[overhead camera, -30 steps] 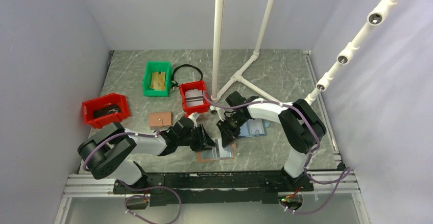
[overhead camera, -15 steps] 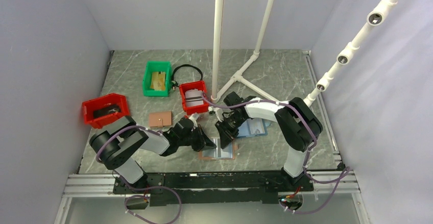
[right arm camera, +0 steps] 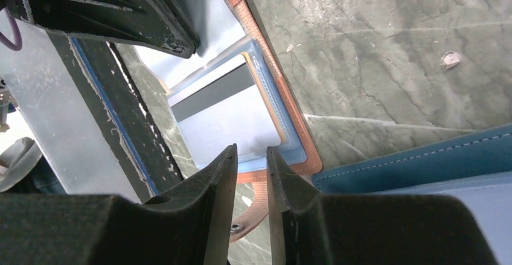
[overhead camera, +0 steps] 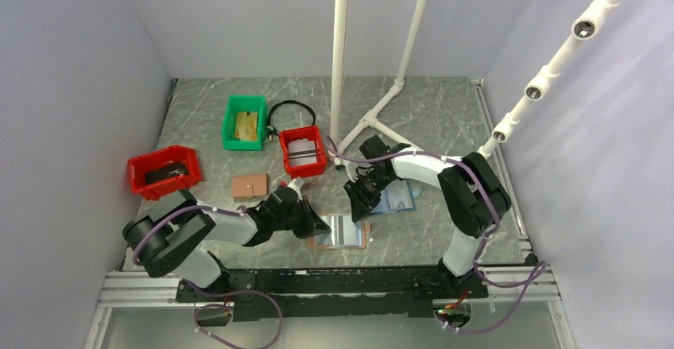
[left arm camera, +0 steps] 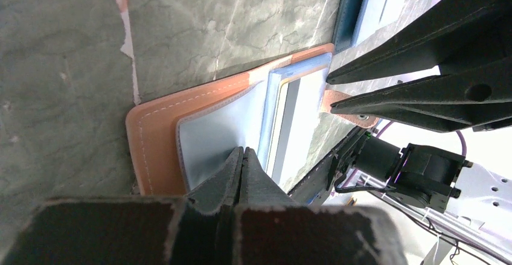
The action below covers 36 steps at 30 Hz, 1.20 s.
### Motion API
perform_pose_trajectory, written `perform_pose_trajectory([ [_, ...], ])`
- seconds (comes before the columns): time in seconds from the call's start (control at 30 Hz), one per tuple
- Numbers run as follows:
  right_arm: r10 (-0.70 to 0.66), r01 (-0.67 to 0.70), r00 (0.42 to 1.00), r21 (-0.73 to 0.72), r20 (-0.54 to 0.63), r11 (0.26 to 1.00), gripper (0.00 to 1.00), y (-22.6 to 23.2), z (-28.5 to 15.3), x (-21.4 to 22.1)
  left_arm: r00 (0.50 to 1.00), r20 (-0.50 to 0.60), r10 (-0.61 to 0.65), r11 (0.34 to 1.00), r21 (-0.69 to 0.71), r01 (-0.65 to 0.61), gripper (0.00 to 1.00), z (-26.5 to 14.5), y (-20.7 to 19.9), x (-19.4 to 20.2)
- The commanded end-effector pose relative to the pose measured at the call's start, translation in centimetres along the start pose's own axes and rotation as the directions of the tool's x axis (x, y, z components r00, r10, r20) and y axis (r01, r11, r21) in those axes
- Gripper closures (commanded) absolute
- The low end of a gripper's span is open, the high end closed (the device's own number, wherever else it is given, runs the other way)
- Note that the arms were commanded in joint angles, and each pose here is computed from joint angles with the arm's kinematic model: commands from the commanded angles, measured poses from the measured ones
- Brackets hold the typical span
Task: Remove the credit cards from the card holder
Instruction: Remove the credit card from the card holder.
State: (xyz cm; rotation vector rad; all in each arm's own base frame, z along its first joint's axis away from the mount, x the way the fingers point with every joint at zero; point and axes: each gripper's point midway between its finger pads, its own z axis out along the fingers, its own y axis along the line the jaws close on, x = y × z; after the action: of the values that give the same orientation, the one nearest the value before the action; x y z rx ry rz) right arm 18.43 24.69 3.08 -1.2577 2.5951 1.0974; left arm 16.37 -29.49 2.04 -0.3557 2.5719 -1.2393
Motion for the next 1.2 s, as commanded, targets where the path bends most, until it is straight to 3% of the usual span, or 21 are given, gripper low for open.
perform_pose_trajectory([
  [0.0, -0.023, 0.023, 1.000, -0.009, -0.013, 1.000, 0.73, 0.3, 0.0, 0.2, 1.000, 0.008, 0.014, 0.998, -0.055, -0.013, 1.00, -0.3, 1.9, 0.3],
  [0.1, -0.004, 0.003, 1.000, -0.011, -0.030, 1.000, 0.74, 0.0, 0.4, 0.5, 0.999, 0.004, 0.032, 0.999, -0.022, -0.032, 0.99, -0.3, 1.0, 0.2],
  [0.33, 0.015, -0.015, 0.998, 0.004, -0.068, 1.000, 0.75, -0.4, 1.3, 1.0, 0.998, -0.022, 0.053, 0.999, 0.011, -0.053, 0.87, 0.1, -0.3, 0.3],
  [0.53, 0.021, -0.024, 0.996, -0.037, -0.083, 0.999, 0.76, 0.4, 2.3, 1.2, 0.997, -0.055, 0.048, 0.999, 0.028, -0.046, 0.86, 1.0, -0.3, 0.9],
  [0.73, 0.029, -0.035, 0.997, -0.087, -0.067, 0.996, 0.92, 1.3, 2.6, 1.0, 0.995, -0.089, 0.052, 0.997, 0.059, -0.047, 0.88, 1.8, -0.7, 1.7],
  [0.83, 0.034, -0.041, 0.997, -0.107, -0.069, 0.993, 0.96, 1.6, 2.7, 1.1, 0.992, -0.106, 0.062, 0.997, 0.054, -0.057, 0.87, 2.1, -0.9, 2.0],
  [0.93, 0.033, -0.041, 0.997, -0.119, -0.066, 0.992, 0.96, 1.8, 2.6, 0.9, 0.992, -0.109, 0.063, 0.997, 0.042, -0.059, 0.80, 2.2, -0.9, 2.0],
  [1.17, 0.033, -0.036, 0.999, -0.155, -0.020, 0.987, 0.93, 2.1, 1.2, 0.1, 0.999, -0.021, 0.049, 0.995, -0.089, -0.050, 0.83, 0.4, 1.1, 0.8],
])
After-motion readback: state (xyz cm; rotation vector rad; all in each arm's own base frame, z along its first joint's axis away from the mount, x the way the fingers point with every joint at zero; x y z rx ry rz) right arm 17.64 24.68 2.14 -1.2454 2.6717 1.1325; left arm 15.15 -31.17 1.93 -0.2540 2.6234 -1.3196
